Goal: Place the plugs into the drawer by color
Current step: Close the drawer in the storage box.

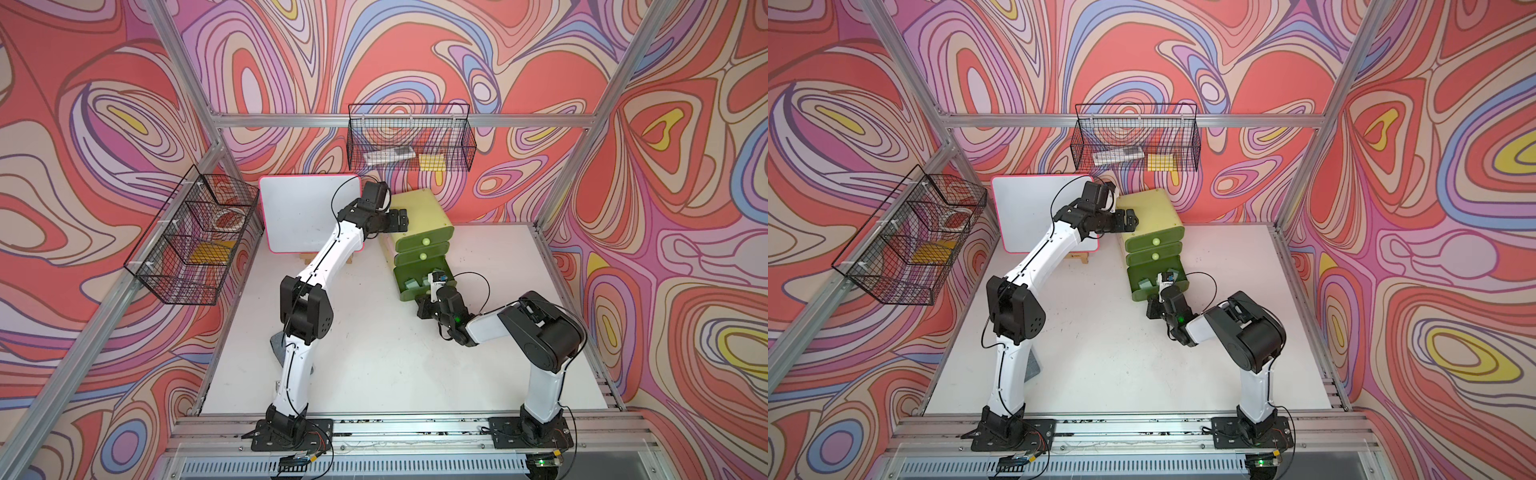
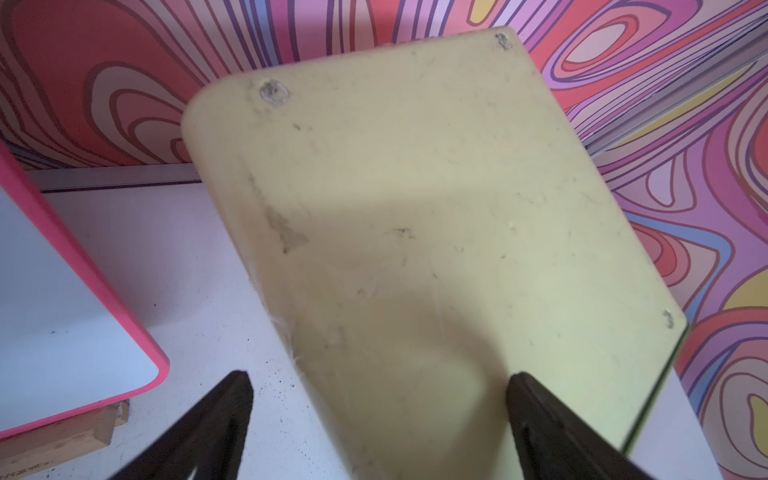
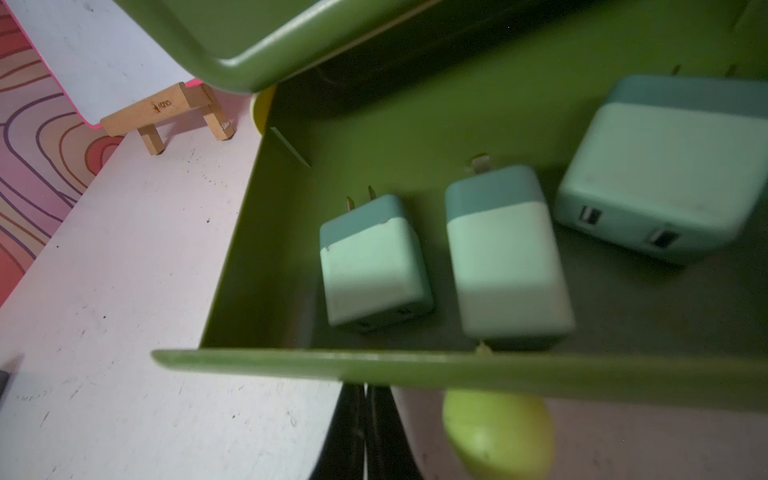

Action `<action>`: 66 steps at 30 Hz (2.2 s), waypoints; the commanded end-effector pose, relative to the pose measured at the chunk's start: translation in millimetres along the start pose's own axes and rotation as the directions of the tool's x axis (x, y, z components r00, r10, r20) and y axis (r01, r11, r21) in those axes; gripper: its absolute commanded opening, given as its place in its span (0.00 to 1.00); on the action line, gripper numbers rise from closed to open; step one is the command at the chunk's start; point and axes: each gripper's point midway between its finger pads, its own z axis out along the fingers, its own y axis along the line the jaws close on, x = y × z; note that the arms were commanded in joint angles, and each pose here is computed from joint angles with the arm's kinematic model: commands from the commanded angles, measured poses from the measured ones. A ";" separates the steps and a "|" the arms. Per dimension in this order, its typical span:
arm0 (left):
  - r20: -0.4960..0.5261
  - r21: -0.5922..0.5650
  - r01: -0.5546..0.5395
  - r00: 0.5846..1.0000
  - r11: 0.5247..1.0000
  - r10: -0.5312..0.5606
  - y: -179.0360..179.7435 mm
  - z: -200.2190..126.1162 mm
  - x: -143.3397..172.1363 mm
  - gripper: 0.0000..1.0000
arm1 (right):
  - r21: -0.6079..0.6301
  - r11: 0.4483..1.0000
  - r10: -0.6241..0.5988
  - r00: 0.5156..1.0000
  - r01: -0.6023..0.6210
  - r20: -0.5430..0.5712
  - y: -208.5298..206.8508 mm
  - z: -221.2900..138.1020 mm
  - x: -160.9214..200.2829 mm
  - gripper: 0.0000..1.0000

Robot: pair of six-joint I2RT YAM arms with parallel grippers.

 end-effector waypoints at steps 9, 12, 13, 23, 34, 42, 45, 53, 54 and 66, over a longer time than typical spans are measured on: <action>-0.068 -0.014 0.000 0.998 1.000 -0.001 3.7 -1.2 16.7 0.95 | -0.030 0.995 0.100 0.986 -0.097 0.131 9.4 12.4 -35.5 0.00; -0.068 -0.005 0.002 0.998 1.000 -0.002 2.1 -3.0 16.0 0.94 | -0.044 0.993 0.115 0.984 -0.110 0.137 12.4 19.7 -40.2 0.00; -0.067 -0.006 0.001 0.998 1.000 -0.001 1.8 -3.2 16.3 0.94 | -0.048 0.992 0.120 0.983 -0.115 0.140 13.4 22.3 -41.7 0.00; -0.059 -0.012 0.001 0.998 1.000 -0.002 2.5 -6.9 15.8 0.94 | -0.076 0.976 0.215 0.962 -0.205 0.166 6.1 41.6 -56.7 0.00; -0.050 -0.016 0.000 0.999 1.000 -0.001 3.1 -10.5 15.4 0.94 | -0.134 0.946 0.316 0.934 -0.296 0.166 3.9 66.6 -66.3 0.00; -0.047 -0.013 0.001 0.999 1.000 -0.002 2.4 -12.2 14.5 0.94 | -0.149 0.932 0.354 0.919 -0.330 0.174 0.3 73.2 -66.9 0.00; -0.048 -0.018 0.000 0.999 1.000 -0.001 3.4 -13.1 15.1 0.94 | -0.158 0.925 0.372 0.910 -0.346 0.184 -3.5 74.0 -68.2 0.00; -0.024 -0.016 -0.003 1.000 1.000 0.003 0.2 -23.2 7.3 0.95 | -0.252 0.898 0.410 0.893 -0.359 0.186 1.0 56.5 -79.1 0.04; -0.012 -0.012 0.001 1.000 1.000 -0.001 -1.5 -28.4 3.2 0.95 | -0.270 0.897 0.406 0.895 -0.351 0.185 4.3 47.6 -81.4 0.06; 0.063 -0.011 -0.005 0.998 1.000 0.006 -7.4 -51.7 -25.8 0.98 | -0.276 0.852 0.507 0.833 -0.445 0.221 -72.2 -11.8 -93.6 0.00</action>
